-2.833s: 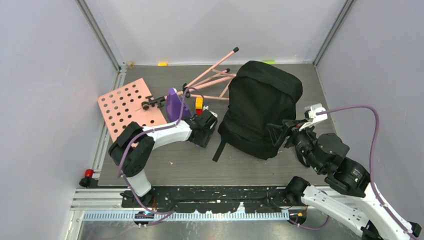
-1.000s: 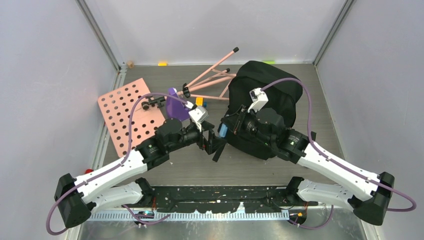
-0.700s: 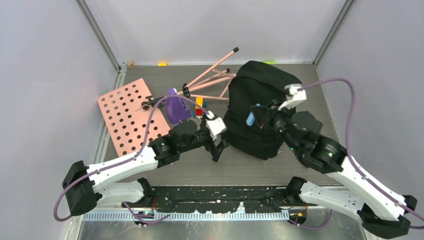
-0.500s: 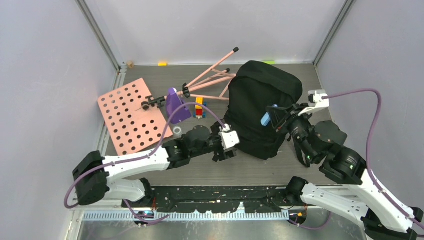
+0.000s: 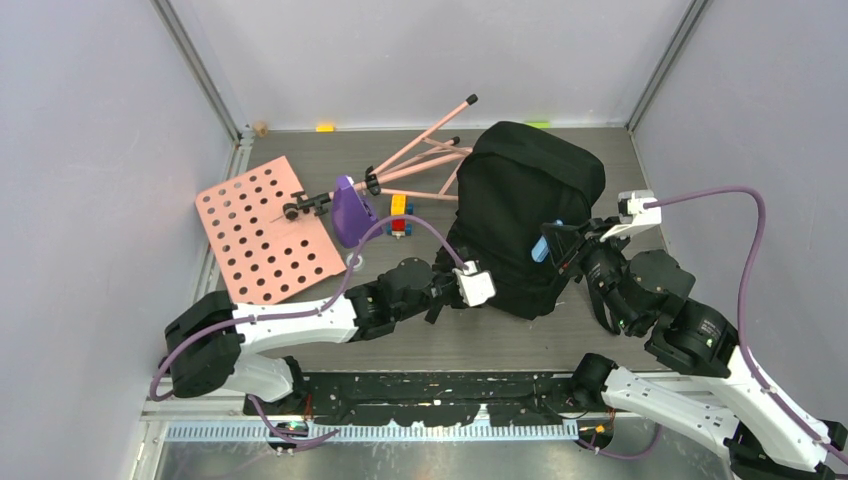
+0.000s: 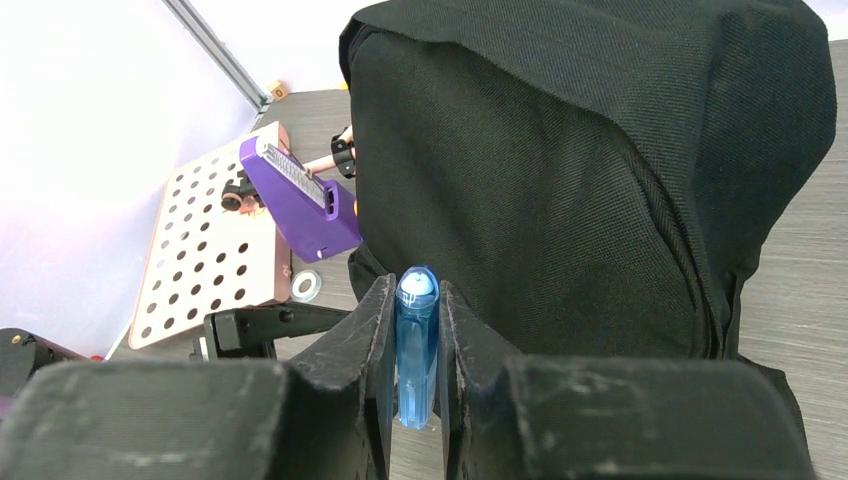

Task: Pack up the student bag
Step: Place the stationery in the student bag.

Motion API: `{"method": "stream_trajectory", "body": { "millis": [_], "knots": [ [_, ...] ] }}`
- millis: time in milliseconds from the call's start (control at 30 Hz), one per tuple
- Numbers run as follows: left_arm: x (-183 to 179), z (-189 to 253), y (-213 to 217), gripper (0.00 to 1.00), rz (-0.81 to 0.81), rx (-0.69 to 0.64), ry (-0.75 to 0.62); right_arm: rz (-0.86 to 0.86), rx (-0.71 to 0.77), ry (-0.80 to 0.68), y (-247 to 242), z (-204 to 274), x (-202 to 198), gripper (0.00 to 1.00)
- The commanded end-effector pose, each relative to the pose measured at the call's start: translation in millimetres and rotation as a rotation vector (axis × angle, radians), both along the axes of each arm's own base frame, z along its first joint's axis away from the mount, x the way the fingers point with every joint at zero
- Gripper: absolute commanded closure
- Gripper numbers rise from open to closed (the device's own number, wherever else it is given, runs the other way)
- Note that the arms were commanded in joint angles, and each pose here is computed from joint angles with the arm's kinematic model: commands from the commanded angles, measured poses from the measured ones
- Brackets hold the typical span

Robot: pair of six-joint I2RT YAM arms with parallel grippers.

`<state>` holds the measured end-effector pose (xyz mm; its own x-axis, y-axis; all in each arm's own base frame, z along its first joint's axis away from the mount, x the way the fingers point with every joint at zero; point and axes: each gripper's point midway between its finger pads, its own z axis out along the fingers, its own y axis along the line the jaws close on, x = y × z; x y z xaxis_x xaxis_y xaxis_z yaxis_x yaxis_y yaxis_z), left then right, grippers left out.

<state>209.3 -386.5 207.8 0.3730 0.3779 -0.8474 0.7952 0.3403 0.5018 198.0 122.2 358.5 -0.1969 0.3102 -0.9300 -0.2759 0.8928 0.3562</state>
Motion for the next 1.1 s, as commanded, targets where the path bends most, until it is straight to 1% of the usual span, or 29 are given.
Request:
{"method": "stream_trajectory", "body": {
  "millis": [0, 233, 367, 467, 533, 600, 667, 767, 900, 1000, 1067],
  "knots": [
    [-1, 37, -16, 0.38, -0.031, -0.109, -0.05, -0.012, 0.004, 0.001, 1, 0, 2, 1.0],
    [1, 18, -18, 0.4, -0.034, -0.062, -0.049, -0.006, 0.007, -0.002, 1, 1, 2, 1.0],
    [12, 11, -17, 0.42, 0.019, -0.036, -0.077, -0.005, 0.009, -0.006, 0, 3, 1, 1.0],
    [27, 14, -17, 0.49, 0.089, -0.038, -0.115, 0.001, 0.003, -0.007, 1, 2, 1, 1.0],
    [36, 11, -18, 0.51, 0.129, -0.035, -0.144, 0.011, 0.003, -0.01, 3, 2, 0, 1.0],
    [43, 15, -17, 0.57, 0.165, -0.047, -0.186, 0.02, 0.005, -0.012, 4, 3, 0, 1.0],
    [46, 25, -17, 0.62, 0.187, -0.084, -0.229, 0.023, 0.002, -0.011, 5, 2, 0, 1.0],
    [44, 38, -18, 0.68, 0.188, -0.127, -0.24, 0.047, -0.02, -0.015, 9, -1, 0, 1.0],
    [47, 44, -18, 0.81, 0.207, -0.143, -0.238, 0.232, -0.074, -0.06, 40, -7, -10, 1.0],
    [51, 46, -17, 0.9, 0.231, -0.151, -0.235, 0.32, -0.123, -0.072, 56, -25, -12, 1.0],
    [52, 48, -17, 0.94, 0.239, -0.163, -0.227, 0.361, -0.147, -0.079, 65, -36, -13, 0.99]
  ]
}}
